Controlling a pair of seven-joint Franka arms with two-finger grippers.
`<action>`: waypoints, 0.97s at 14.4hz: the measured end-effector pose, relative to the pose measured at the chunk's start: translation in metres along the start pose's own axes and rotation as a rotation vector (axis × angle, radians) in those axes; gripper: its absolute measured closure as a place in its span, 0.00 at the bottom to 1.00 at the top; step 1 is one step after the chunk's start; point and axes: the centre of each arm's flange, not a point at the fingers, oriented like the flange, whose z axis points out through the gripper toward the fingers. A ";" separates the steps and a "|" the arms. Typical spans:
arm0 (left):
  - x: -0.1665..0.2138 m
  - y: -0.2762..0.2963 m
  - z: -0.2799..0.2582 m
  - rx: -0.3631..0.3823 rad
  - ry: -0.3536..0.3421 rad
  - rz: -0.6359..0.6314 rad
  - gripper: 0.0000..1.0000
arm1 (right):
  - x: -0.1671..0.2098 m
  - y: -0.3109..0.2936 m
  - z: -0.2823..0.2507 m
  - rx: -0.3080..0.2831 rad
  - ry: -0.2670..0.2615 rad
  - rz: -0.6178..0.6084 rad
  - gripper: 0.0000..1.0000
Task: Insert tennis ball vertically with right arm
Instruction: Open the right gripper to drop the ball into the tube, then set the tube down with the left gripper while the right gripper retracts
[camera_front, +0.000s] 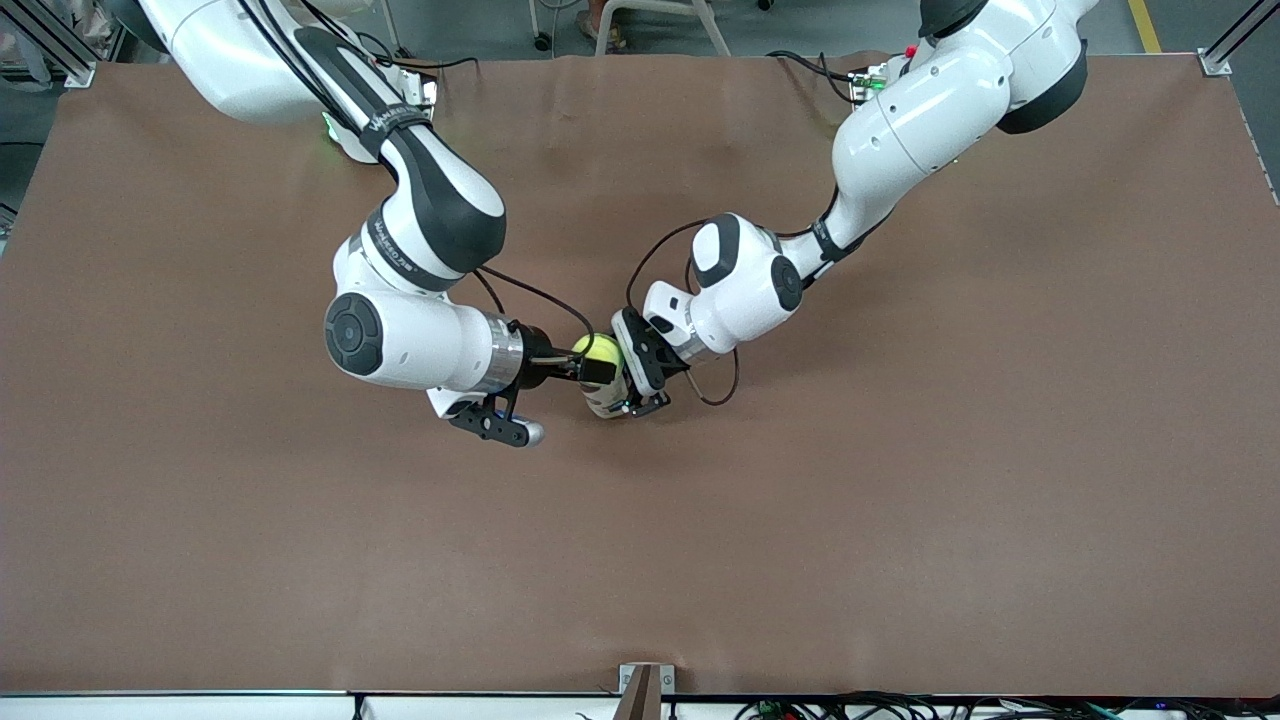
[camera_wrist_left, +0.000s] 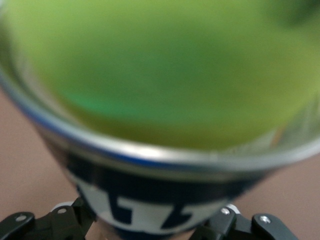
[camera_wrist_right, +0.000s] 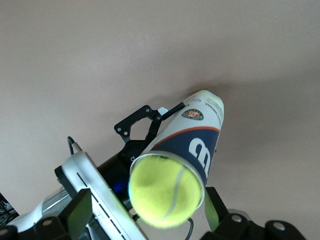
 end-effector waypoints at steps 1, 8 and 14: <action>0.000 0.000 0.000 0.000 0.000 0.000 0.17 | -0.001 -0.001 0.001 0.000 0.000 0.000 0.00; -0.010 -0.004 -0.001 -0.002 -0.014 -0.012 0.11 | 0.032 0.047 -0.071 -0.032 0.015 0.075 0.00; -0.026 -0.011 -0.002 -0.045 -0.048 -0.035 0.00 | 0.061 0.169 -0.218 -0.232 0.032 0.127 0.00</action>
